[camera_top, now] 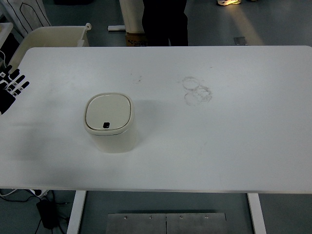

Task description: Open trash can

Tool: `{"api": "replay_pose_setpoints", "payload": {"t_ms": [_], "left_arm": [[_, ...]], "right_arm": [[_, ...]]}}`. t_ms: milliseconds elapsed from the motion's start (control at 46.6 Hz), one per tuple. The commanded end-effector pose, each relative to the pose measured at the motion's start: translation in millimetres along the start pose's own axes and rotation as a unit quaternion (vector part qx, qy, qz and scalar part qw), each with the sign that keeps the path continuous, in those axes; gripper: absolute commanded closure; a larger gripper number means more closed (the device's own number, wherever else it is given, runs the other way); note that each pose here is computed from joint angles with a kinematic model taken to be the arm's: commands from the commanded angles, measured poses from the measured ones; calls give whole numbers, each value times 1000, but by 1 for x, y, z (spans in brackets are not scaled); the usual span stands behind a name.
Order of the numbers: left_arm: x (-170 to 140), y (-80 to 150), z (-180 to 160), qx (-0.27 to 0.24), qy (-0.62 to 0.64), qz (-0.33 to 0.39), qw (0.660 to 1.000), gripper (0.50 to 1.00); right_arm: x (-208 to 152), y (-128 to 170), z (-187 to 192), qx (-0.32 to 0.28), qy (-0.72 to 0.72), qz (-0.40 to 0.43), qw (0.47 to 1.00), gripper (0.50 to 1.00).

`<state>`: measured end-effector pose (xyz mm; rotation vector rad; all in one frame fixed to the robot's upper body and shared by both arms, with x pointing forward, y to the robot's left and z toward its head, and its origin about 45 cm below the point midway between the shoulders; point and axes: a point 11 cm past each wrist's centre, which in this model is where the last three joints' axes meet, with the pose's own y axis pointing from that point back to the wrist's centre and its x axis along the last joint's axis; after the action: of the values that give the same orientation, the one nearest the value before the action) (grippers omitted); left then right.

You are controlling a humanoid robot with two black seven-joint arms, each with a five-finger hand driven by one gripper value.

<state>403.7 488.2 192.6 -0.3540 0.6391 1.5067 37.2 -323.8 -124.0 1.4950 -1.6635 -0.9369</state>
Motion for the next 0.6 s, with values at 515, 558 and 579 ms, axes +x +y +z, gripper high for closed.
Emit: {"api": "replay_pose_setpoints", "payload": {"t_ms": [515,558,579], "left_arm": [[0,-1,-5,4,2,2,1000,500],[1,0,-6,5,2,3,1000,500],[1,0,-7,5,2,4,1000,500]], "right_arm": [[0,0,0,0,0,0,1000,509],[0,0,0,0,0,0,1000,509],[0,0,0,0,0,0,1000,509]]}}
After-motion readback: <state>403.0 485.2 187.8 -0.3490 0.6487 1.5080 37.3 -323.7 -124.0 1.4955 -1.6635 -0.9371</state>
